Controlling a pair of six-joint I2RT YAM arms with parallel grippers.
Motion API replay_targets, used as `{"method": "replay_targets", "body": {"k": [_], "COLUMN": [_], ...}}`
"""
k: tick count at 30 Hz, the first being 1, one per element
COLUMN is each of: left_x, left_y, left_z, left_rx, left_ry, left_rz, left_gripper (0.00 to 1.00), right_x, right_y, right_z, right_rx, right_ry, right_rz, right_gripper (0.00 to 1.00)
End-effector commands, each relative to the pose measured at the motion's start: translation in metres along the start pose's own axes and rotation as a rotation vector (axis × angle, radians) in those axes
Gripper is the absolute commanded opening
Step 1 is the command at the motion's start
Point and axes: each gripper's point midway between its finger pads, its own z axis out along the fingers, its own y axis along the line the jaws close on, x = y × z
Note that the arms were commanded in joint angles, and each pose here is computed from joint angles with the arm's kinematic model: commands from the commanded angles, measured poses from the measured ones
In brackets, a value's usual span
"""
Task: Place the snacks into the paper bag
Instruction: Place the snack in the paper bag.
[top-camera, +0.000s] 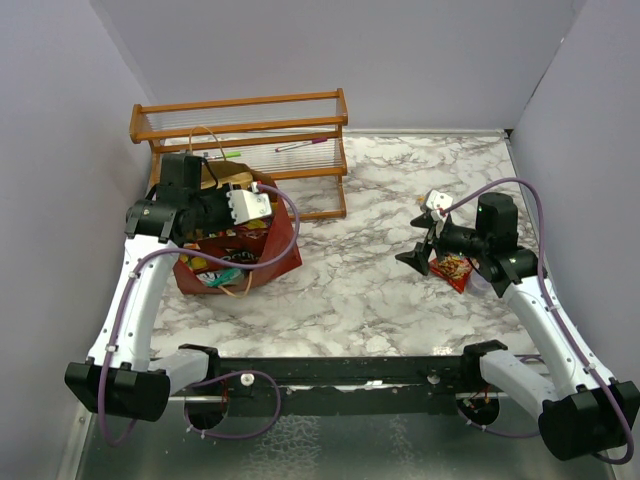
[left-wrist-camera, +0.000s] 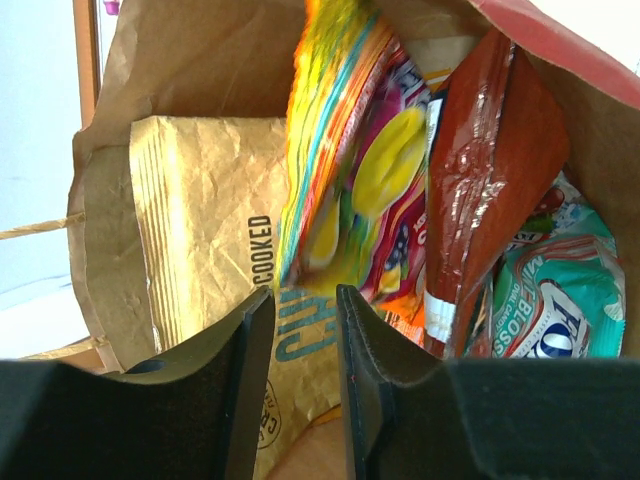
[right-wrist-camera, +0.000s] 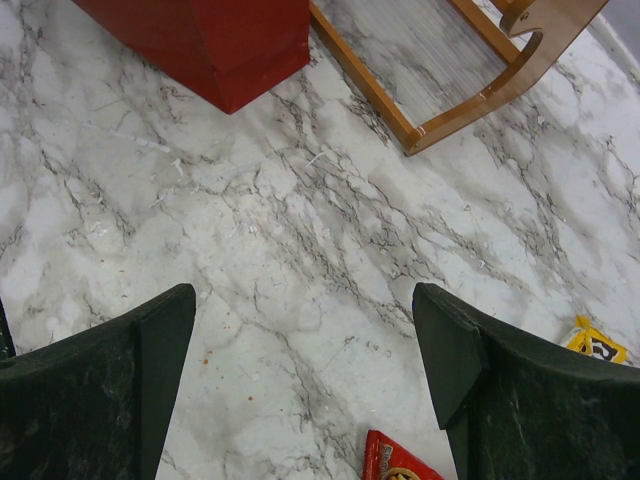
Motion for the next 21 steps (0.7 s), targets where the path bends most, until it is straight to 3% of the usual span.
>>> {"method": "replay_targets", "body": {"k": [1, 11, 21], "left_x": [0.007, 0.0, -0.022], "left_y": [0.006, 0.0, 0.025], "left_z": [-0.01, -0.004, -0.007], "left_rx": [-0.014, 0.028, -0.088], "left_ry": [0.06, 0.017, -0.077], "left_rz": [-0.011, -0.044, -0.166], "left_gripper": [0.35, 0.41, 0.6], "right_x": [0.005, 0.006, 0.01], "right_y": [-0.005, -0.005, -0.011], "right_z": [0.0, 0.001, 0.001], "right_rx": [0.024, 0.023, 0.049], "right_ry": [0.011, 0.015, 0.033], "right_rz": [-0.01, -0.008, -0.005], "right_gripper": [0.9, 0.9, 0.9]}}
